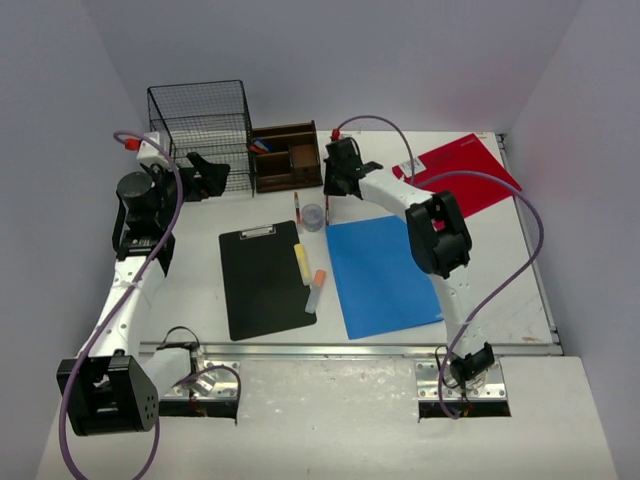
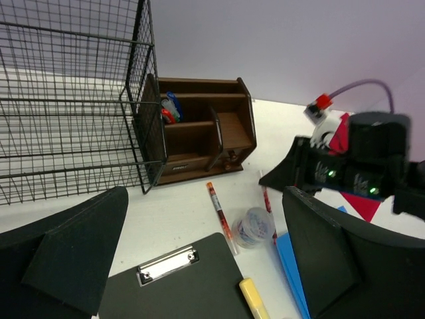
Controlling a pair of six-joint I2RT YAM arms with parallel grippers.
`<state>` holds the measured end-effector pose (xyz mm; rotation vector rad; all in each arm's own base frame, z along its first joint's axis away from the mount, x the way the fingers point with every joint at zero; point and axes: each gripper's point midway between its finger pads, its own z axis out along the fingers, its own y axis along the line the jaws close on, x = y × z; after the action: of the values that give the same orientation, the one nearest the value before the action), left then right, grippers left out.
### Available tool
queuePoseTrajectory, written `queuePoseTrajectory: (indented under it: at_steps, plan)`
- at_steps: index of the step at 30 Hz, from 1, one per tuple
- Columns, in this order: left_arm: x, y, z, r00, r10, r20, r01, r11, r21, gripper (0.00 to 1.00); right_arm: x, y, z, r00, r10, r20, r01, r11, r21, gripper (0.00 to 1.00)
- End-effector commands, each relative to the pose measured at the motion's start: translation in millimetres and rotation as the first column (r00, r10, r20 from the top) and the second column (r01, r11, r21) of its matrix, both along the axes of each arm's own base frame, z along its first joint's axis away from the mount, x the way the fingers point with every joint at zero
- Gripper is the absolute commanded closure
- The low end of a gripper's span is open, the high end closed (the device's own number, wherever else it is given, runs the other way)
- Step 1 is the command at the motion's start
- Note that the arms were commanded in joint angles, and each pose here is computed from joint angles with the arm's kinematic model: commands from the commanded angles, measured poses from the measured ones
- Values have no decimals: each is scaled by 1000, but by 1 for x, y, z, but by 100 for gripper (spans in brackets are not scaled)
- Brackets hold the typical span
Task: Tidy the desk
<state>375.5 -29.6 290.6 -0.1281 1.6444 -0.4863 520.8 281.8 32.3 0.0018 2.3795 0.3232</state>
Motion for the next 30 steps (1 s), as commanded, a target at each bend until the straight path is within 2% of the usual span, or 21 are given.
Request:
queuePoseTrajectory:
  at_steps: [1,3,5,8,11,14,18,21,25,27,30]
  plan:
    - [1,-6,11,998,-54,20,54,998,-22,0,25,-10,149,964,-1,265,-41,988,152,100]
    - [0,-13,17,995,-91,40,93,995,-44,0,26,-14,175,942,36,333,-85,987,135,100]
    - [-9,-31,21,979,-191,77,197,977,-79,1,24,-15,218,896,72,438,-139,983,123,100]
    - [-23,-57,26,942,-318,111,329,939,-97,4,16,-14,265,845,85,529,-183,973,137,100]
    - [-30,-87,28,903,-416,109,425,902,-72,6,5,-1,291,814,102,572,-230,960,157,100]
    - [-37,-120,31,850,-517,99,523,851,-45,7,-15,14,309,811,109,575,-280,935,217,100]
    - [-36,-145,35,804,-590,79,594,801,-72,8,-45,39,318,798,164,579,-372,891,260,100]
    - [-27,-149,46,788,-611,81,616,784,-77,11,-76,58,315,716,319,621,-552,803,224,100]
    - [-25,-151,64,776,-620,116,629,774,-72,12,-102,62,315,602,417,681,-666,732,140,100]
    - [-26,-151,66,781,-612,124,623,777,-87,16,-109,57,317,516,451,728,-694,718,48,100]
    - [-23,-148,63,798,-591,118,602,793,-97,25,-116,52,309,462,480,746,-698,715,-28,100]
